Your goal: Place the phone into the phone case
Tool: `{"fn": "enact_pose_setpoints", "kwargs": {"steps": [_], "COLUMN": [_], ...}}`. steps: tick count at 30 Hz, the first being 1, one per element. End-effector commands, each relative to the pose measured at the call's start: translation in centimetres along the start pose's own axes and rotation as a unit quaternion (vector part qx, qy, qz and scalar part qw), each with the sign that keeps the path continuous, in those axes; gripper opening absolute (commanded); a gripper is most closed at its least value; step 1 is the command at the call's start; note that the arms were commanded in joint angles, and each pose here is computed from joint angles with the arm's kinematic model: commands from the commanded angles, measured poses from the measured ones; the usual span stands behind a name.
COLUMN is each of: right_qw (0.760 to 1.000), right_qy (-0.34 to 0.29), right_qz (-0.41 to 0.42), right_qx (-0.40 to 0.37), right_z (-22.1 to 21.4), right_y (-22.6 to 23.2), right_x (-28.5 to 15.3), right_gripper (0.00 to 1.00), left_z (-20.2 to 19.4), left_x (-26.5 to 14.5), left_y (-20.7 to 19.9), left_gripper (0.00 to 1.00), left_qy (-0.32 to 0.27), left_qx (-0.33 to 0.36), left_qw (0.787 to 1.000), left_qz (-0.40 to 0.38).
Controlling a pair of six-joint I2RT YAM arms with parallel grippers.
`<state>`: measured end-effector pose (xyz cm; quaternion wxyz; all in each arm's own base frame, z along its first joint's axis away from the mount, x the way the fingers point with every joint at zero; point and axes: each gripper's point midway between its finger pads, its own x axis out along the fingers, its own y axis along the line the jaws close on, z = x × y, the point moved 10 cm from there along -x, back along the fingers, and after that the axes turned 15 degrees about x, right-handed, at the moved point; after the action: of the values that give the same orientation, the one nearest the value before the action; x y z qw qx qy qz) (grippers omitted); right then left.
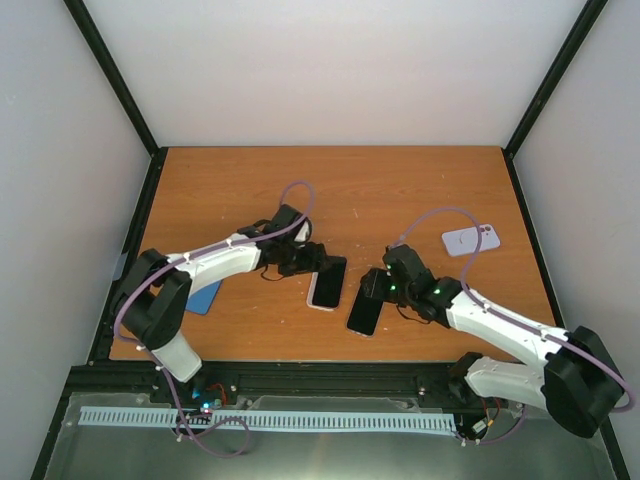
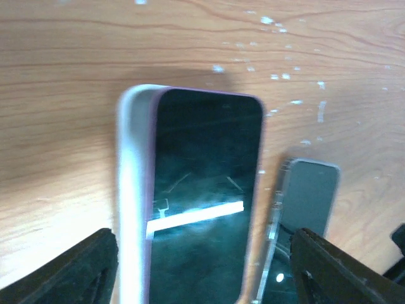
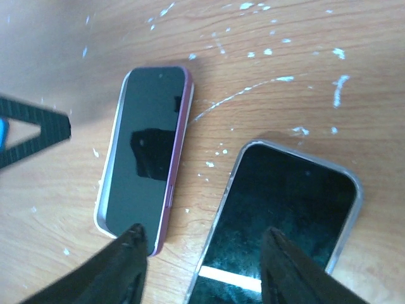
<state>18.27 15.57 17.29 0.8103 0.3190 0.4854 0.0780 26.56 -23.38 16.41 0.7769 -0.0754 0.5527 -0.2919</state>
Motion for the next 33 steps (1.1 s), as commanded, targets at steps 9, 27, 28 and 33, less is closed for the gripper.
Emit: {"fn": "enact_pose_setpoints", "kwargs": {"steps": [9, 27, 28, 33], "right_qw": [0.999, 0.995, 0.995, 0.994], "right_qy": [0.028, 0.09, 0.092, 0.099], "right_qz": [0.043, -0.003, -0.001, 0.002], "right_qx": [0.013, 0.041, 0.043, 0.045], "right_z": [1.0, 0.2, 0.2, 0.3], "right_y": [3.1, 2.7, 2.8, 3.1], "right_x": [4.0, 10.5, 10.5, 10.8], "right_gripper": [0.33, 0.3, 0.29, 0.26], "left_z": [-0.5, -1.6, -1.8, -2.4], "left_x": [-0.6, 2.6, 2.7, 3.3], "left_y": [4.5, 5.7, 5.8, 6.1], "left_gripper": [0.66, 0.56, 0.55, 0.5], "left_qy": [-0.042, -0.018, -0.016, -0.009], "left_qx": [-0.034, -0.023, -0.024, -0.03], "left_qw": [0.998, 0.998, 0.998, 0.997], "left_qz": [-0.038, -0.054, -0.055, -0.067]}}
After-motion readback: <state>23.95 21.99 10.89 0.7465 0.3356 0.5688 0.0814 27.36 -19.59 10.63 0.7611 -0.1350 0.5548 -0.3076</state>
